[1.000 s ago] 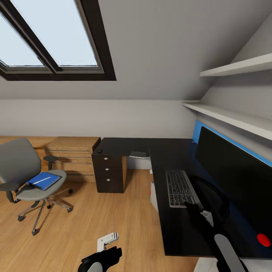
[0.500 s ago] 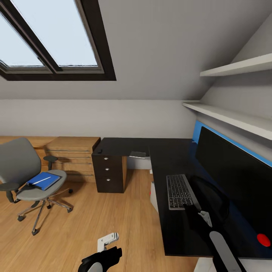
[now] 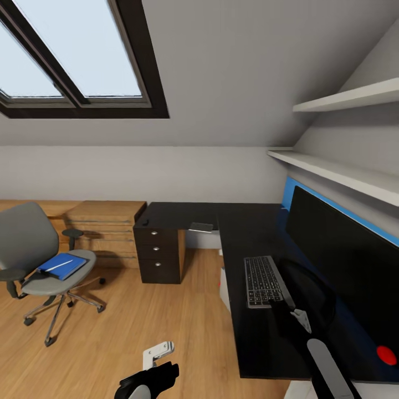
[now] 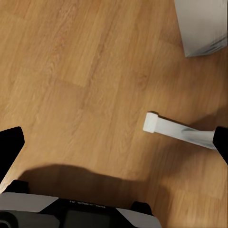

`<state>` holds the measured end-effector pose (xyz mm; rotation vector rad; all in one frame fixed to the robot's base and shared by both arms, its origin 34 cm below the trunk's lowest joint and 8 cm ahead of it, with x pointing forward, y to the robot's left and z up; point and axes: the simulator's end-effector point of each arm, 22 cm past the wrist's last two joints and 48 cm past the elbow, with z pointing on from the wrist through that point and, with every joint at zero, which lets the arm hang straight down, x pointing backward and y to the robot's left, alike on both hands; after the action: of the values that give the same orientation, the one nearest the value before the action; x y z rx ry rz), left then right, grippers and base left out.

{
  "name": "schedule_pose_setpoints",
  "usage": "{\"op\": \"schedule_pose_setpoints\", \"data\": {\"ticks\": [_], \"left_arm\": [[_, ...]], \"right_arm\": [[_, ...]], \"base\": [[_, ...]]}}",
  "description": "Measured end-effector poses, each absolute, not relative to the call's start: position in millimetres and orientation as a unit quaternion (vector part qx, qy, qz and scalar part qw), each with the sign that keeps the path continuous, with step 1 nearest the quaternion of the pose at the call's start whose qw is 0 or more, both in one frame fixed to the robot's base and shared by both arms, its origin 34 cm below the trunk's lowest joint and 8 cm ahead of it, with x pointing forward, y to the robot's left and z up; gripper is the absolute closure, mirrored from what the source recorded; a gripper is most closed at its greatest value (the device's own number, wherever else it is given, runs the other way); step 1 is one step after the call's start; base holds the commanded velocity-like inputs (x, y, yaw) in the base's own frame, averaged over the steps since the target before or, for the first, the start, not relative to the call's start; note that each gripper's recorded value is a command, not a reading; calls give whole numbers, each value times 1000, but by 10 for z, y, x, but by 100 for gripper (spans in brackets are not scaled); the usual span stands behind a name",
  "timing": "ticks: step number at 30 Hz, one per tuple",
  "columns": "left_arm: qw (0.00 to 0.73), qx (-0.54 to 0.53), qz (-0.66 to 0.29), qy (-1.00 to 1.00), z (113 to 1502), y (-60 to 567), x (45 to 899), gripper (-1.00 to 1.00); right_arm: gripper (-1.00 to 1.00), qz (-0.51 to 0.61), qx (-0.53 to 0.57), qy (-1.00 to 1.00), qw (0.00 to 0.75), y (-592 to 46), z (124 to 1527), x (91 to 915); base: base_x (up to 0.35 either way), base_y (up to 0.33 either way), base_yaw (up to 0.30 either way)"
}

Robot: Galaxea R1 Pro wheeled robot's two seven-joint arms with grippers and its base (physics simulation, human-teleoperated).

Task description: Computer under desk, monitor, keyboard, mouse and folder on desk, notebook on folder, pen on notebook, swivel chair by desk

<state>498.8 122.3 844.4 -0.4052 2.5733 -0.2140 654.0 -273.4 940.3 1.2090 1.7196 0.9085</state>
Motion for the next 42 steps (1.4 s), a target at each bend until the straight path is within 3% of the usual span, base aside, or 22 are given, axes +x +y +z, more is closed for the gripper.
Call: {"op": "schedule_pose_setpoints", "data": {"ticks": [38,39,42], "left_arm": [[260,-151,-78,951,8428,1232,4985,-100],[260,-151,-78,951,8428,1232,4985,-100],[260,-151,-78,951,8428,1232,4985,-100]], "right_arm": [[100,362,481,684,413,-2737,9405,6542],[-100,362,481,684,413,-2737,9406,6543],[-100,363,481,683,413,-2736,9414,6545]], "base": [[34,-12,0],[0,0,0],[0,0,0]]}}
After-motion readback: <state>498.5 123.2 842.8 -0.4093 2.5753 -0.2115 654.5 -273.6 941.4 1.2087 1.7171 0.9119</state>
